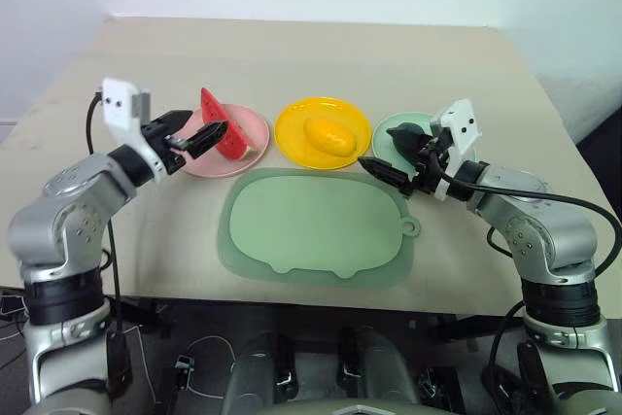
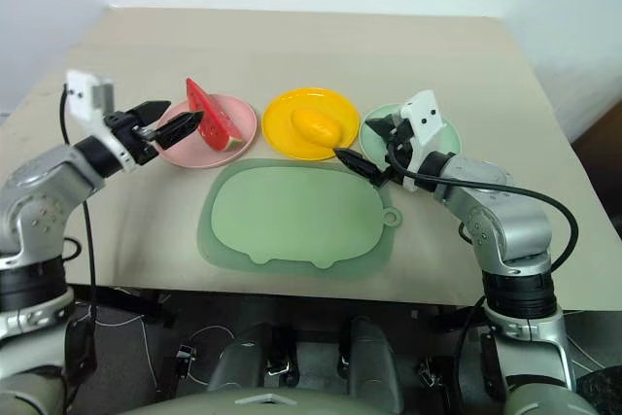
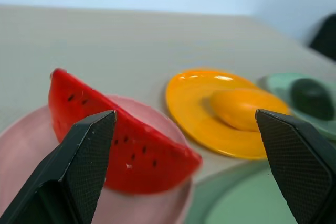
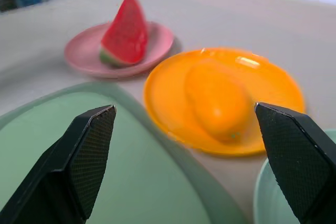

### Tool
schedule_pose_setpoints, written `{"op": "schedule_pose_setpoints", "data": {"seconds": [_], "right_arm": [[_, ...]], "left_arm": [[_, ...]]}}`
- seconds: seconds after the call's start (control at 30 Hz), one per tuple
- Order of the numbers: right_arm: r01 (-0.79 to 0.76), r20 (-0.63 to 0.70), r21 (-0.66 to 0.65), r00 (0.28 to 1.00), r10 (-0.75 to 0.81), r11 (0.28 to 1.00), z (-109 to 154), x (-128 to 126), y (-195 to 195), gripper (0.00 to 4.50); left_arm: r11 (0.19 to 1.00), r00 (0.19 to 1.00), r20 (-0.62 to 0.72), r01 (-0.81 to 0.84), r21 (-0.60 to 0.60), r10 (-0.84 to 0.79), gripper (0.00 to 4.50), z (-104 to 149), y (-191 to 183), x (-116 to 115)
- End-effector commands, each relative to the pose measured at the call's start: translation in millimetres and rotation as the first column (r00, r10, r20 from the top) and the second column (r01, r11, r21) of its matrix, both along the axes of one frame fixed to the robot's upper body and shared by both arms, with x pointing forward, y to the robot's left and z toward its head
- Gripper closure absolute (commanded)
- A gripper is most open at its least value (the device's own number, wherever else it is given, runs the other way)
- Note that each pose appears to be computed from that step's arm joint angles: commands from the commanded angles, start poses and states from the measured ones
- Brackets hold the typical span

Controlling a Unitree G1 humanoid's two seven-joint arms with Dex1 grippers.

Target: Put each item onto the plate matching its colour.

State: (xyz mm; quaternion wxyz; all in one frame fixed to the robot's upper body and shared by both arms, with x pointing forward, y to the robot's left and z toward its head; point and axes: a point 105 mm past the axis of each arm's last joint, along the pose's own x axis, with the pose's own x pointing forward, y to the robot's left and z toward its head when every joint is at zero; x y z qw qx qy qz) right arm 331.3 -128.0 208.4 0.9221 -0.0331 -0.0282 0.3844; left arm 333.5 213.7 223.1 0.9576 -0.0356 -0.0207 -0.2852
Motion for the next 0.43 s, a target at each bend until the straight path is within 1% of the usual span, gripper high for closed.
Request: {"op": "schedule_pose_setpoints", "data": {"seconds": [0.03, 0.13, 0.17, 0.2, 0.23, 0.33, 0.43], "right_arm": [[-0.031, 0.086, 0.086, 0.996, 0.024, 0.996, 21.7, -13.7, 2.9, 0.00], [-0.037, 0.065, 0.080, 0.997, 0.031, 0.996, 15.4, -18.5, 2.8, 0.00], [-0.032, 0.054, 0.075, 0.998, 0.028, 0.997, 12.2, -20.3, 0.6, 0.00], [-0.029, 0.040, 0.063, 0.999, 0.027, 0.998, 7.7, -23.9, -2.0, 0.00], [-0.025, 0.030, 0.054, 0.999, 0.023, 0.998, 4.0, -27.3, -4.3, 0.00], [-0.003, -0.008, 0.045, 1.000, 0.004, 0.999, -4.6, -34.1, -7.4, 0.00], [0.006, -0.016, 0.027, 1.000, -0.005, 1.000, -7.0, -37.3, -8.5, 0.00]], "left_arm": [[0.999, 0.992, 0.122, 0.034, 0.028, -0.037, 0.04, 16.3, 9.9, -17.0], [0.994, 0.982, 0.151, 0.111, 0.025, -0.113, 0.04, 10.4, 8.7, -30.5], [0.990, 0.976, 0.166, 0.141, 0.004, -0.140, 0.04, 9.6, 7.4, -35.4], [0.987, 0.973, 0.168, 0.160, 0.010, -0.160, 0.04, 4.0, 7.1, -38.8], [0.986, 0.971, 0.171, 0.168, 0.013, -0.168, 0.04, -1.6, 8.0, -41.0], [0.977, 0.966, 0.153, 0.196, 0.082, -0.206, 0.04, -21.6, 5.3, -46.3], [0.976, 0.966, 0.143, 0.210, 0.064, -0.217, 0.04, -26.9, 3.6, -48.3]]}}
